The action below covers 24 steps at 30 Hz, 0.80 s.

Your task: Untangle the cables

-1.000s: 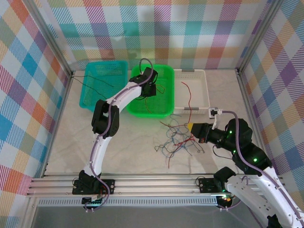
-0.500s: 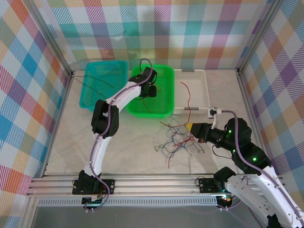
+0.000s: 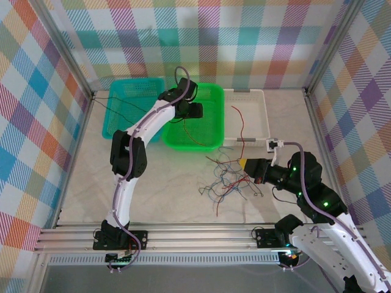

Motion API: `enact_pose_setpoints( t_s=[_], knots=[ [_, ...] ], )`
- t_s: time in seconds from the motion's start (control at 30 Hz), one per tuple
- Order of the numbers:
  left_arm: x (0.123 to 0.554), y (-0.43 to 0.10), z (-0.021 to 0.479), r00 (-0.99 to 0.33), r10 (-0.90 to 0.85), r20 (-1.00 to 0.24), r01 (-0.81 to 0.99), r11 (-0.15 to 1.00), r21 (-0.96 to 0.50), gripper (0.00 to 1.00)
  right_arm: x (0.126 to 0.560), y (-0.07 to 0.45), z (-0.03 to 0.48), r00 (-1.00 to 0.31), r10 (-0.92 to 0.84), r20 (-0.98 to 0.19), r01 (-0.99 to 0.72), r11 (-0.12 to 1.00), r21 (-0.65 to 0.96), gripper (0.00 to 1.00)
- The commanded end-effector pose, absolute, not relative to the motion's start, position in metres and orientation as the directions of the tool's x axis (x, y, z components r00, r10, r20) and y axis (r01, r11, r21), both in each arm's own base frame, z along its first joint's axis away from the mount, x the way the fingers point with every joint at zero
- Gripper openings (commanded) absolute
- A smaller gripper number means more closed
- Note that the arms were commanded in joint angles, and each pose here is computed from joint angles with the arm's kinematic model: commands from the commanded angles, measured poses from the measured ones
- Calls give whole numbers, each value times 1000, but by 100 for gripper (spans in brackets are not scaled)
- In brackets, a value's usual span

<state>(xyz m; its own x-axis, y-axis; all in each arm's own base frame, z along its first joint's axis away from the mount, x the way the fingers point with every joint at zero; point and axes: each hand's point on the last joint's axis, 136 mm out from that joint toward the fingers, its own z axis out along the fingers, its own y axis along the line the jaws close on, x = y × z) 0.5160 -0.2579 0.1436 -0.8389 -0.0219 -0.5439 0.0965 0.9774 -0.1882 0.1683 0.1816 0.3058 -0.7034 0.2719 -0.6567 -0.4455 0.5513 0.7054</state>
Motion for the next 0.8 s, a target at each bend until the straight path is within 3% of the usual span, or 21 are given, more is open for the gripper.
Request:
enact_pose_setpoints(
  t_s=[0.0,0.17,0.27,0.53,0.77],
  knots=[
    [512,-245,170,-820,-29,-572,80,983,-165,72,167,183,312,-698,284,-658,-462,524,716,0],
    [520,-224,188,-787,-73,-613,20,989,-145,76,166,183,313,-697,284,-658,-462,524,715,0],
    [526,-211,208,-753,-127,-645,-19,985,-171,99,167,184,312,-699,281,-658,-462,525,715,0],
    [518,-209,276,-651,-207,-730,34,953,-300,100,177,189,316,-692,278,-666,-469,528,708,0],
    [472,-190,341,-546,-298,-783,59,919,-391,100,214,215,332,-683,243,-689,-495,540,681,0]
  ],
)
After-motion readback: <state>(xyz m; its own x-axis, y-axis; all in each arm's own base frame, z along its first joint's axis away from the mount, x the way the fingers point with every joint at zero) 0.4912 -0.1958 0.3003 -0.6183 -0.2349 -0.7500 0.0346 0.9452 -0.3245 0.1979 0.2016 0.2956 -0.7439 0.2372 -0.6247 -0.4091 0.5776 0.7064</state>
